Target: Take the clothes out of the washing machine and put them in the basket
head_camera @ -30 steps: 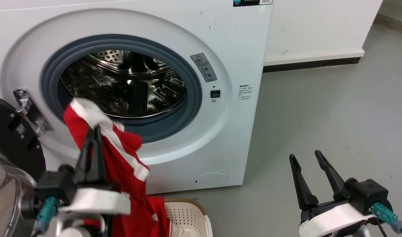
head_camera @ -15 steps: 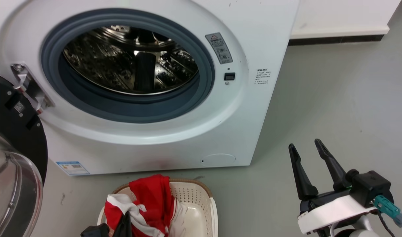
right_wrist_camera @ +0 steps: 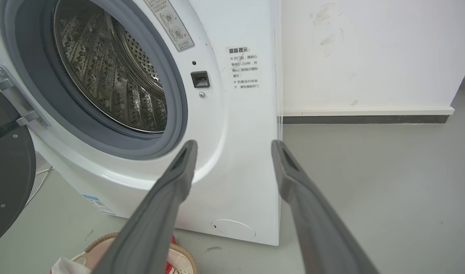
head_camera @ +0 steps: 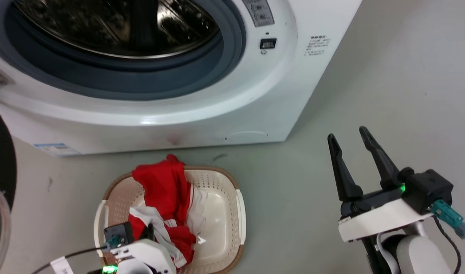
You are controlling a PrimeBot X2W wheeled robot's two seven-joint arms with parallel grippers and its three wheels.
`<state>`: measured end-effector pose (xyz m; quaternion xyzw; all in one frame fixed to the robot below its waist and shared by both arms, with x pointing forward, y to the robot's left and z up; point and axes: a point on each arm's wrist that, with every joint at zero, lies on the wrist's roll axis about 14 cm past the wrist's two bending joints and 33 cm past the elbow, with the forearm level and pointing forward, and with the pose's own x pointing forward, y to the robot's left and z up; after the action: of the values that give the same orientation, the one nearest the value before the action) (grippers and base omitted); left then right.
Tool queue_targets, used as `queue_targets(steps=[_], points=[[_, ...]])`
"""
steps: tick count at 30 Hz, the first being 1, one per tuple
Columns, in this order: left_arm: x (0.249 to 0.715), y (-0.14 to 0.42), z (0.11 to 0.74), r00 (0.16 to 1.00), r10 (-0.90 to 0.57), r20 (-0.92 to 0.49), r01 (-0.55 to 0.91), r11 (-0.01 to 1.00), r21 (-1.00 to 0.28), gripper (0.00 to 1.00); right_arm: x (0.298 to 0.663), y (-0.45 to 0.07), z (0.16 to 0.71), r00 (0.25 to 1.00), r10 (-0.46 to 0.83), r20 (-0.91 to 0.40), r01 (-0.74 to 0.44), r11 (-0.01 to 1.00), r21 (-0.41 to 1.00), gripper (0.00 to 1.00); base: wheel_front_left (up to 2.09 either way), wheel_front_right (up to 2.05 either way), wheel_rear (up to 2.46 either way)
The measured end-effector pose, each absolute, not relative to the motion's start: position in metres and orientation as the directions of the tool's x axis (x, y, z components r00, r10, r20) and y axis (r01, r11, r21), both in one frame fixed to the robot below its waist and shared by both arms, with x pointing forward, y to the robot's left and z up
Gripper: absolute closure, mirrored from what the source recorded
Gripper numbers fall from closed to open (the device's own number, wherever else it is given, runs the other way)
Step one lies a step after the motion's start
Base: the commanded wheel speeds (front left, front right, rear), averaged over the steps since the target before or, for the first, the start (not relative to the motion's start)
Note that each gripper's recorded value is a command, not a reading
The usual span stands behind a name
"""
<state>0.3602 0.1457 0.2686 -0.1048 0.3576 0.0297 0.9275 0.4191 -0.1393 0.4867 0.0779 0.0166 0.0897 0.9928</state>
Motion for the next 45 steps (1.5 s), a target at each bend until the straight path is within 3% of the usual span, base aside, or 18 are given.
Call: queue_targets(steps=[12,21,22,23,24,25,35,41,45], points=[[0.370,0.142,0.188,0.553,0.002,-0.833,-0.148,0.984,-0.096,1.00,0.450,-0.150,0.424,0.979,0.157,-0.130,-0.136,0.978,0.160,0.00,0.00,0.00,0.00],[0.368,0.134,0.150,0.469,-0.002,-0.883,-0.148,0.986,-0.081,1.00,0.459,-0.159,0.380,0.967,0.137,-0.213,-0.108,0.984,0.145,0.00,0.00,0.00,0.00],[0.366,0.135,0.148,0.462,0.001,-0.887,-0.149,0.986,-0.077,0.82,0.460,-0.159,0.378,0.967,0.138,-0.215,-0.108,0.984,0.144,0.00,0.00,0.00,0.00],[0.365,0.136,0.147,0.457,0.003,-0.889,-0.152,0.985,-0.075,0.55,0.461,-0.158,0.377,0.967,0.139,-0.214,-0.110,0.984,0.142,0.00,0.00,0.00,0.00],[0.364,0.136,0.147,0.455,0.005,-0.891,-0.156,0.985,-0.074,0.36,0.461,-0.158,0.376,0.966,0.140,-0.216,-0.111,0.984,0.138,0.00,0.00,0.00,0.00],[0.364,0.136,0.148,0.455,0.006,-0.890,-0.155,0.985,-0.073,0.00,0.462,-0.158,0.376,0.966,0.141,-0.216,-0.113,0.984,0.135,0.00,0.00,0.00,0.00],[0.357,0.137,0.193,0.538,-0.010,-0.843,-0.118,0.989,-0.087,0.00,0.445,-0.162,0.410,0.977,0.128,-0.169,-0.112,0.989,0.098,0.00,0.00,0.00,0.00],[0.372,0.139,0.260,0.714,-0.014,-0.700,-0.085,0.991,-0.107,0.00,0.415,-0.167,0.454,0.988,0.108,-0.108,-0.101,0.993,0.068,0.00,0.00,0.00,0.00],[0.391,0.142,0.321,0.850,-0.012,-0.527,-0.061,0.991,-0.121,0.00,0.397,-0.167,0.487,0.994,0.105,-0.039,-0.103,0.994,0.046,0.00,0.00,0.00,0.00]])
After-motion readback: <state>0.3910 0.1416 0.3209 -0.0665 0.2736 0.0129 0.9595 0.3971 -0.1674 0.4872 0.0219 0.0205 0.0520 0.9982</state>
